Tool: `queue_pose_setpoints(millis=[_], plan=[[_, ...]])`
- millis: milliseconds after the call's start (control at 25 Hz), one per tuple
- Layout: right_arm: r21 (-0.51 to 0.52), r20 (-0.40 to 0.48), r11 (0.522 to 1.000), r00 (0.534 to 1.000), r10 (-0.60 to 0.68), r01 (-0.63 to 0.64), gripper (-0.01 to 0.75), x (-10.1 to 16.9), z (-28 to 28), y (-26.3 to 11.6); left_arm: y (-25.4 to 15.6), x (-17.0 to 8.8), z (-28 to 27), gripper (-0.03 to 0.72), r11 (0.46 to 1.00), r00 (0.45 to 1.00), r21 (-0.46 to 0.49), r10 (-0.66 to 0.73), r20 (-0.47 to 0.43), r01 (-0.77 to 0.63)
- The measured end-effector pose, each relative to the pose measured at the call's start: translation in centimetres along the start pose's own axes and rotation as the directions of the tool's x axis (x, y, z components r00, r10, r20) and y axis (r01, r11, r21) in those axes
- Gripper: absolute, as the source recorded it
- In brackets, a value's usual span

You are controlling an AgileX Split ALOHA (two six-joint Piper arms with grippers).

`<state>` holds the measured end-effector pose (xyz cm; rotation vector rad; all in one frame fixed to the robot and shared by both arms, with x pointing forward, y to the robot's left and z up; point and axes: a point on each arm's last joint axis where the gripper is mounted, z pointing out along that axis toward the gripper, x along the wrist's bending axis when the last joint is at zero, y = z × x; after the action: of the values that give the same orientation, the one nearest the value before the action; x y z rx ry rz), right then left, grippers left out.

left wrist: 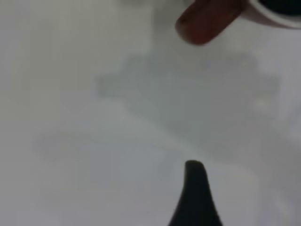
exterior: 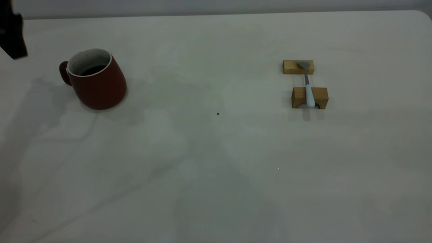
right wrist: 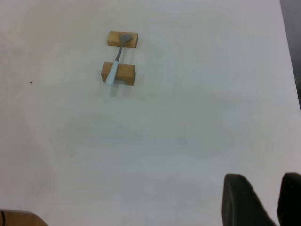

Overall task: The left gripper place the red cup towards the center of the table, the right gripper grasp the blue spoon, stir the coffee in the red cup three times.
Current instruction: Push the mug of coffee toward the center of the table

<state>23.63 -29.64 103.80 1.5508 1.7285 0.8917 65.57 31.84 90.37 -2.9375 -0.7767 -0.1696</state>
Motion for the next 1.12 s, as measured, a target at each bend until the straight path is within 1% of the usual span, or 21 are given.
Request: queue_pose_setpoints(millis=[120,280,600,840,1120], plan=[[0.000,0.000,1.000,1.000,0.000,0.000,0.237,0.0,0.0,0.0,1.1,0.2,1.7,0.639,0.995,0.995,0.009,0.104,-0.006,-0.104],[0.000,0.000,1.000,1.000,0.000,0.000,0.238,0.0,0.0,0.0,2.4,0.4,3.4,0.634,0.977,0.977,-0.003,0.212,-0.022,-0.212],[0.000,0.000,1.000,1.000,0.000,0.000,0.237,0.0,0.0,0.0,4.7,-0.2,5.5,0.606,0.906,0.905,-0.019,0.420,-0.073,-0.422],[0.000,0.000,1.000,1.000,0.000,0.000,0.237,0.0,0.0,0.0,4.8,0.1,5.9,0.589,0.879,0.874,0.000,0.474,-0.104,-0.477],[0.000,0.000,1.000,1.000,0.000,0.000,0.237,0.0,0.0,0.0,4.9,0.0,6.9,0.582,0.870,0.865,0.007,0.490,-0.106,-0.493]])
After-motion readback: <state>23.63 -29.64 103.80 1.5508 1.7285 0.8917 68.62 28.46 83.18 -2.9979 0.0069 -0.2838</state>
